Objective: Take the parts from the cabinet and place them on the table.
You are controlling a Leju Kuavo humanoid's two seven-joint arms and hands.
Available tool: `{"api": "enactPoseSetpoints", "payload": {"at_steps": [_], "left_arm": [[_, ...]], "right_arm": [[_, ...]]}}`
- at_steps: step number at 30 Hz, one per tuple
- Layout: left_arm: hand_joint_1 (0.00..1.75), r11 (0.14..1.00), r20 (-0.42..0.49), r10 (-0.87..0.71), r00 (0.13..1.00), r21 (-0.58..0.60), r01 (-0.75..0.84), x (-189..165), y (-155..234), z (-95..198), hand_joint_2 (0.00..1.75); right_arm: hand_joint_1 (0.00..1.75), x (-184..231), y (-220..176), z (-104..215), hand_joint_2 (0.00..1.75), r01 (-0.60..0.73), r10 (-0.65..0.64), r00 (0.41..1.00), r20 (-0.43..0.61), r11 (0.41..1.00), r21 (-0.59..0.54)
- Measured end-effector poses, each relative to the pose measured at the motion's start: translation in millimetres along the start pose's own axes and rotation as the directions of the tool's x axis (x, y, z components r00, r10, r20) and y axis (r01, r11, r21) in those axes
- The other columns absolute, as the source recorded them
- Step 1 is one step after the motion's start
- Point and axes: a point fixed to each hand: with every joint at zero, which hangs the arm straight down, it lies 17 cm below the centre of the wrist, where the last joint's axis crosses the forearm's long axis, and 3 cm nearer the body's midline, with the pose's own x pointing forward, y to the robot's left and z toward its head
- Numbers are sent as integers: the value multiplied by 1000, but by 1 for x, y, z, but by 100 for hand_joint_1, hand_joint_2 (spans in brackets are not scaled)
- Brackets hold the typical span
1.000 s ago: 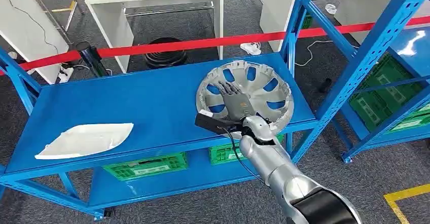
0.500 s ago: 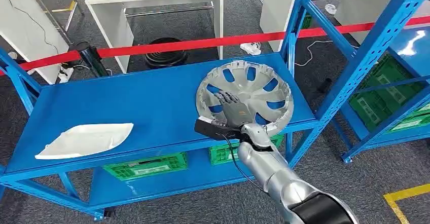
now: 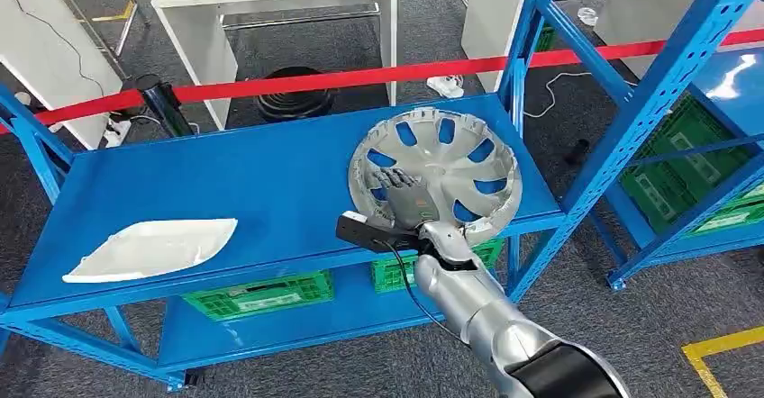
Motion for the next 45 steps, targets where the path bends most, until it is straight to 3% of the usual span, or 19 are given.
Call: {"api": "enactPoseSetpoints", "payload": {"at_steps": [6,17,18,19,45], "left_arm": [[0,1000,-4,7,1000,10,-7,-1,2,0,0],[0,1000,-6,14,1000,15,-14,-1,3,0,0],[0,1000,-6,14,1000,16,-14,-1,3,-1,0],[0,1000,-5,14,1000,15,-14,-1,3,-1,0],[0,997,2,49,999,60,-49,3,13,-3,0]], "right_arm": [[0,-14,-5,-1,175,-8,6,996,-84,1000,-17],[0,-26,-20,0,175,57,-71,987,-142,993,-100],[96,-27,-21,0,175,59,-74,987,-143,993,-104],[175,-27,-21,0,175,62,-77,986,-145,993,-105],[175,-24,-25,-2,175,88,-100,989,-114,991,-103]]}}
